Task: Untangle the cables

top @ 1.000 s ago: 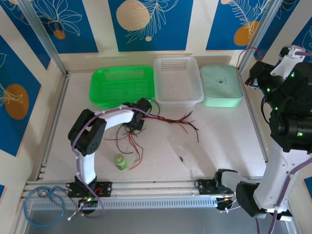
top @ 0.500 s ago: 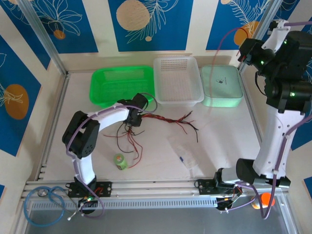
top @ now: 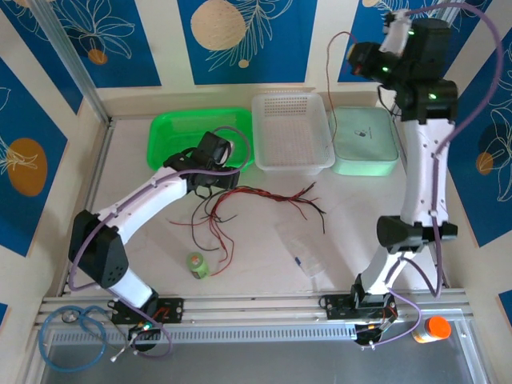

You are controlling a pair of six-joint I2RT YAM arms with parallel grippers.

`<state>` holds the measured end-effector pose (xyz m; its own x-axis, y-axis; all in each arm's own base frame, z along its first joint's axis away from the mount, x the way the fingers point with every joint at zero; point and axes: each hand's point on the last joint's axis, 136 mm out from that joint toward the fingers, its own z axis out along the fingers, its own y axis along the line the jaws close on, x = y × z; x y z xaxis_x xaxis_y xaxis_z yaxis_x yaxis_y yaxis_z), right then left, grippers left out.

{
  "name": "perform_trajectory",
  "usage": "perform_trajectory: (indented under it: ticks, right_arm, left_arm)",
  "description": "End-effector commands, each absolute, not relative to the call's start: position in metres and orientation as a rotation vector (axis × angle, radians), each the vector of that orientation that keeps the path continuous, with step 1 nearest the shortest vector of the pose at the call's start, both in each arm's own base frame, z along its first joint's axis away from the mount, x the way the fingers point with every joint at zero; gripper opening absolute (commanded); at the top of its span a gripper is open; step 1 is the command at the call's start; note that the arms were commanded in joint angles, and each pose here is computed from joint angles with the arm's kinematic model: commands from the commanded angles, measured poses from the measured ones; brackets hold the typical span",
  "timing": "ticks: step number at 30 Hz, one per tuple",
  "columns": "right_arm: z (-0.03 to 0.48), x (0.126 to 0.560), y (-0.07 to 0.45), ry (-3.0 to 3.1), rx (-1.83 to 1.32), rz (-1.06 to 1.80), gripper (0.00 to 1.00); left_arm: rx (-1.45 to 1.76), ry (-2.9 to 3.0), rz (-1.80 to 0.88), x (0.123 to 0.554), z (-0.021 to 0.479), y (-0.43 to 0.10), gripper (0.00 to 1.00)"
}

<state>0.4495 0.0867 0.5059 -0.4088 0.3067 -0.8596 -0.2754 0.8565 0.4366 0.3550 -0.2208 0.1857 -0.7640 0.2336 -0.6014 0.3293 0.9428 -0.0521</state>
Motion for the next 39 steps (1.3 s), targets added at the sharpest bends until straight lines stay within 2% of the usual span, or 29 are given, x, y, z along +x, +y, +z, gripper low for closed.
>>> perform_trajectory:
  ticks: [1, 4, 9, 12, 16, 24, 31, 33, 36, 39]
  right_arm:
    - [0.479, 0.459, 0.111, 1.969, -0.048, 0.6, 0.0]
    - [0.47, 0.466, 0.121, 1.979, -0.08, 0.524, 0.0]
    - [0.484, 0.463, 0.122, 1.939, -0.084, 0.489, 0.0]
    - [0.465, 0.465, 0.124, 1.997, -0.073, 0.474, 0.0]
    - [0.401, 0.477, 0.133, 2.128, -0.032, 0.424, 0.0]
    - [0.234, 0.514, 0.155, 2.415, 0.045, 0.327, 0.0]
    - [0.149, 0.525, 0.165, 2.583, 0.071, 0.207, 0.0]
    - [0.136, 0.522, 0.163, 2.615, 0.097, 0.188, 0.09]
    - [0.129, 0.517, 0.159, 2.637, 0.122, 0.186, 0.35]
    - [0.141, 0.512, 0.161, 2.611, 0.107, 0.211, 0.57]
  left_arm:
    - [0.412, 2.477, -0.221, 0.343, 0.197, -0.217, 0.63]
    - [0.399, 2.481, -0.206, 0.338, 0.2, -0.211, 0.63]
    - [0.382, 2.487, -0.183, 0.333, 0.203, -0.204, 0.63]
    - [0.371, 2.494, -0.179, 0.331, 0.204, -0.201, 0.63]
    - [0.363, 2.517, -0.181, 0.327, 0.204, -0.2, 0.58]
    - [0.364, 2.588, -0.153, 0.32, 0.198, -0.196, 0.51]
    - [0.334, 2.621, -0.159, 0.315, 0.192, -0.194, 0.51]
    - [0.32, 2.647, -0.147, 0.312, 0.188, -0.192, 0.55]
    - [0.303, 2.723, -0.116, 0.306, 0.172, -0.189, 0.58]
    - [0.286, 2.8, -0.071, 0.304, 0.149, -0.188, 0.56]
